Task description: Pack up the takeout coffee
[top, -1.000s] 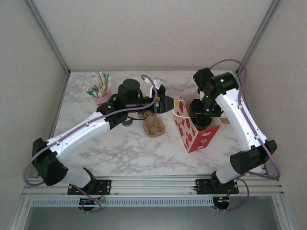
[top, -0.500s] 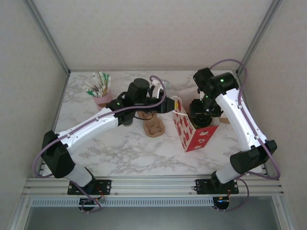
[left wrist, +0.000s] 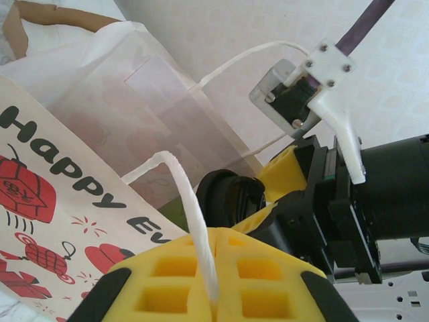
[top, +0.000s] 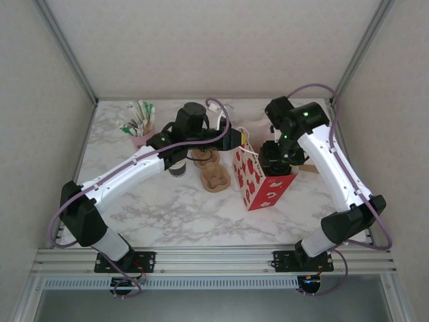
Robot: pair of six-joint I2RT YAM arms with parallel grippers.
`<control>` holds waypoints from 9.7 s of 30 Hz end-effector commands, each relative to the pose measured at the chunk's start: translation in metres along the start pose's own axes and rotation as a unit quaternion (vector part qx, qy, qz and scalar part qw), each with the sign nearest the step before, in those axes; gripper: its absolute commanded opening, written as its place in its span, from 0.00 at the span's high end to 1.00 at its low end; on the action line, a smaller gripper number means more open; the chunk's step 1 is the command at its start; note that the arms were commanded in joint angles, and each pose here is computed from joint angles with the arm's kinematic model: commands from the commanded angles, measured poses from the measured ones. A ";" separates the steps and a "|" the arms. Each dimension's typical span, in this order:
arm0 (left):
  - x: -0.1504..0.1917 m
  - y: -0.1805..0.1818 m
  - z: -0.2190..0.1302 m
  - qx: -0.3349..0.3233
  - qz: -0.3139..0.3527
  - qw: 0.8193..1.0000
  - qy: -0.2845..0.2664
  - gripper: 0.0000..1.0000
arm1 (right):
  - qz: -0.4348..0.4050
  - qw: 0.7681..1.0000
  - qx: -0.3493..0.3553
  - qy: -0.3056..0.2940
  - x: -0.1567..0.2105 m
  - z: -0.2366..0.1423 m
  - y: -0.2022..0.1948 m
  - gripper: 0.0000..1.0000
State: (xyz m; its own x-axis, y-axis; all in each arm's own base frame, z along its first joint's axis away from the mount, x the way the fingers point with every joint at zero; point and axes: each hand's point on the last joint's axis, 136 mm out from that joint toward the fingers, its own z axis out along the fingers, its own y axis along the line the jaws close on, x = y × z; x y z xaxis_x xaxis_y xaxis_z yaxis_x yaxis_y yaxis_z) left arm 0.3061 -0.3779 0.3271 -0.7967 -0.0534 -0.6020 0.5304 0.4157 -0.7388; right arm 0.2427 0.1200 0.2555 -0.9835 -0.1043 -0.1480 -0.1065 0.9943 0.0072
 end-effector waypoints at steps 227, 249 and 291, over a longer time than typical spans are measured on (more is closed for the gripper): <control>0.001 0.109 -0.054 -0.147 -0.008 0.987 -0.055 0.34 | -0.046 0.998 -0.001 0.048 -0.005 0.090 0.040 0.29; 0.001 0.107 -0.055 -0.147 -0.005 0.988 -0.054 0.34 | -0.046 0.997 -0.003 0.058 -0.008 0.118 0.045 0.29; 0.001 0.102 -0.055 -0.146 -0.002 0.988 -0.057 0.34 | -0.044 0.998 -0.005 0.052 -0.003 0.111 0.042 0.28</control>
State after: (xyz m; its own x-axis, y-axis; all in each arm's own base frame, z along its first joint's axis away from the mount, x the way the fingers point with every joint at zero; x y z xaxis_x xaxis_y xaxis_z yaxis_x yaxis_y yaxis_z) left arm 0.3440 -0.2812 0.2479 -0.7767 -0.1509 -0.6115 0.3711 0.6748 -0.6379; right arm 0.2643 0.1664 0.1460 -0.9799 -0.1927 -0.0518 -0.1933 0.9811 0.0072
